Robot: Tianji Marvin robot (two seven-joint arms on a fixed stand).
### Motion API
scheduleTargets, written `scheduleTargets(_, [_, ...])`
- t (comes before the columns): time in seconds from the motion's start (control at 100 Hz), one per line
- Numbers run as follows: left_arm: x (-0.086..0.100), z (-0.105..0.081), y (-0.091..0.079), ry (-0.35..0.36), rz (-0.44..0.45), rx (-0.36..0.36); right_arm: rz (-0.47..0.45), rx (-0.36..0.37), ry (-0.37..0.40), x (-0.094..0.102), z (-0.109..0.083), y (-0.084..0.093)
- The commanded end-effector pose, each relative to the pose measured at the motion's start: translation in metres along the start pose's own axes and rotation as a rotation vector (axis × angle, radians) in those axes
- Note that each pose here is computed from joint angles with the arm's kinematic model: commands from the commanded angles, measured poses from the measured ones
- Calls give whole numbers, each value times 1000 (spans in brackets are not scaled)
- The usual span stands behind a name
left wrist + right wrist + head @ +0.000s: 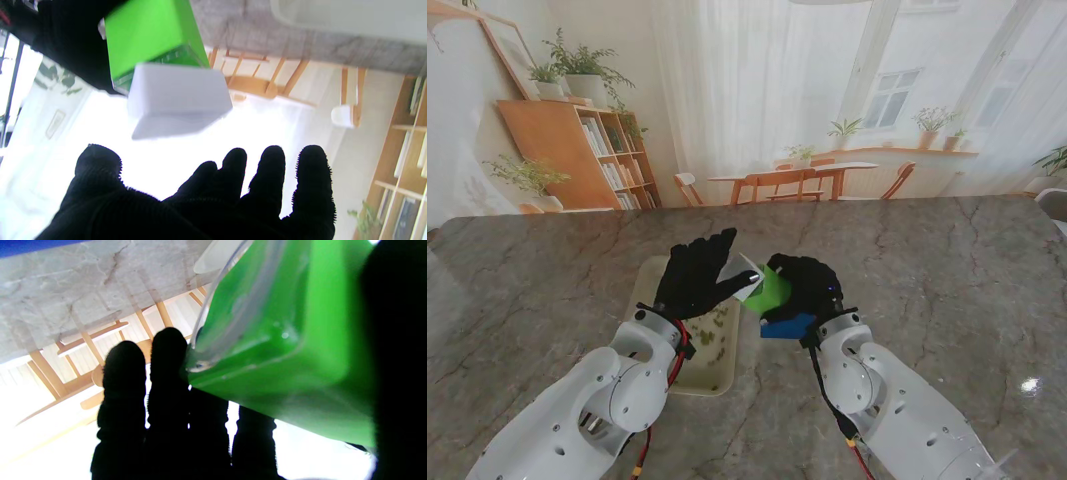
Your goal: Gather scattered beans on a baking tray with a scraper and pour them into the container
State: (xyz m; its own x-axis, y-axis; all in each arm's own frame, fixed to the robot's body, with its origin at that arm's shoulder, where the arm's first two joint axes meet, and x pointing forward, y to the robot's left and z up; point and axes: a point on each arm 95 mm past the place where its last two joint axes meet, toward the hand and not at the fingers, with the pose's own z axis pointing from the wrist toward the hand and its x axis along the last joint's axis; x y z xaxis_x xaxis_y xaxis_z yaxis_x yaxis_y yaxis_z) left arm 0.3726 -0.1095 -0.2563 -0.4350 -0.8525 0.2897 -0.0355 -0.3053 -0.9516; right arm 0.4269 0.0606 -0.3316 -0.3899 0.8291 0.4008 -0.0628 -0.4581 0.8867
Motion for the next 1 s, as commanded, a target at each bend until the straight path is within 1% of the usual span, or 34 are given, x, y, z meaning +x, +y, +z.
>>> scheduleTargets(0.0, [-7,-3,-6,0,24,43,5,11,-19,-3,2,-2])
scheduleTargets(0.03, [-10,-5,-9,9,26,58,8,11,-24,-5,2,-2])
scheduleTargets(0.09, [-17,-7,-16,48,24,94,18,10,-36,-7,3,-2])
scheduleTargets(0.15, [-26,-11,-22,91,20,99,32,10,-46,-8,3,-2])
scheduleTargets(0.23, [-37,-17,-26,137,17,70,42,7,-51,-9,3,-2])
scheduleTargets(0.31, [-48,-21,-26,178,35,35,52,2,-51,-9,3,-2])
scheduleTargets(0.38, [-55,-24,-24,209,72,-10,75,-6,-49,-7,3,-3])
scheduleTargets(0.45, [-60,-24,-22,244,127,-43,96,-7,-46,-5,3,-4])
scheduleTargets(0.53, [-62,-23,-20,274,175,-69,108,-7,-36,-3,3,-5])
scheduleTargets(0.6, [-62,-19,-18,295,190,-76,111,-7,-25,-1,3,-6])
scheduleTargets(0.83, [-57,-6,-11,340,184,-85,126,0,-3,3,1,-10])
scheduleTargets(0.99, [-54,-1,-7,338,138,-82,147,-3,4,6,-1,-10])
